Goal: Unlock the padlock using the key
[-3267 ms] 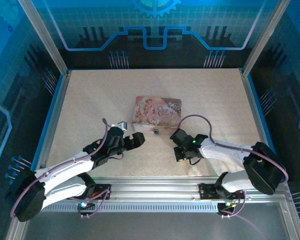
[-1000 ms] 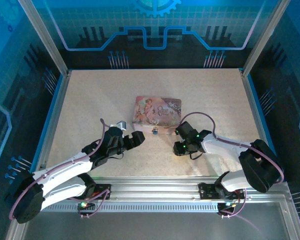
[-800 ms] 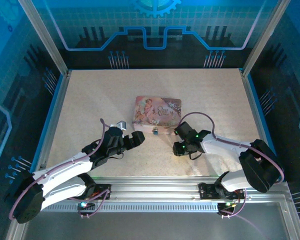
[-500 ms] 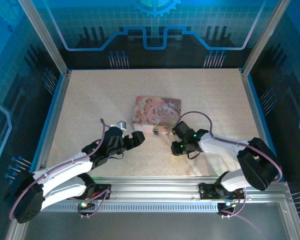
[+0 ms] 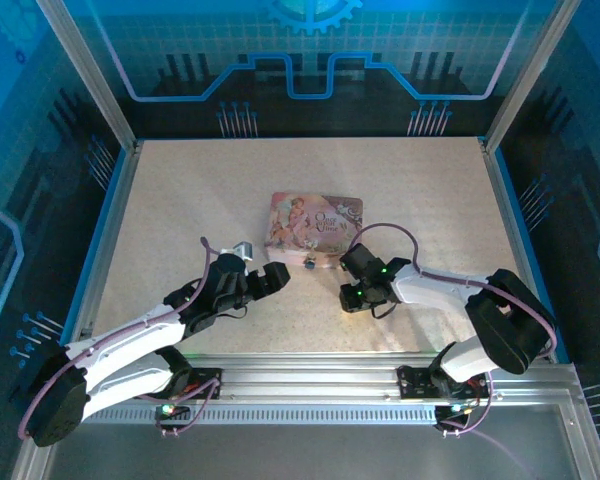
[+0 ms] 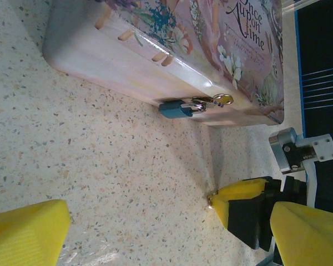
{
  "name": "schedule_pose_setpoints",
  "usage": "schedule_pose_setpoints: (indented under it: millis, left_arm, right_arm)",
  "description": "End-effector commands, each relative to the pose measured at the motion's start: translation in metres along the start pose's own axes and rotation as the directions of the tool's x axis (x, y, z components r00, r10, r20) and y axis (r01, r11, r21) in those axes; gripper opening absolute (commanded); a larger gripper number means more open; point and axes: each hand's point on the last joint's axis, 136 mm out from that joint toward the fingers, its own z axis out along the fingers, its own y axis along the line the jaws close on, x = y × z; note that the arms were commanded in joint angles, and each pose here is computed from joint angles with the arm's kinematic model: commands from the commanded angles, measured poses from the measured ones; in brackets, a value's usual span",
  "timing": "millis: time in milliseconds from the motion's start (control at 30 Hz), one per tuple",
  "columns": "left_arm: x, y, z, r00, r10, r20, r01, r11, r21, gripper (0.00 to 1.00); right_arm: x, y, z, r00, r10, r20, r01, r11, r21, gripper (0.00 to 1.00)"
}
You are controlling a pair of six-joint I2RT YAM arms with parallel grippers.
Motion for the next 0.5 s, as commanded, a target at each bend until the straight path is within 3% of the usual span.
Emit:
schedule_pose_setpoints:
  millis: [0,467]
  left_arm:
    - [0.006,0.003,0.002,1.0,-0.005,-0.017,0.005,1.0,0.003,0.95]
    - [0.006,0.003,0.002,1.0,-0.003,-0.017,0.003,1.0,0.004,0.95]
  right_arm:
    - [0.002,-0.001,-0.001,1.0,0.006,-0.011,-0.006,1.0,0.024,0.27]
    - [-0.002,0.003,-0.008,1.0,-0.012,0.006,0.012,0.999,0.04,0.28]
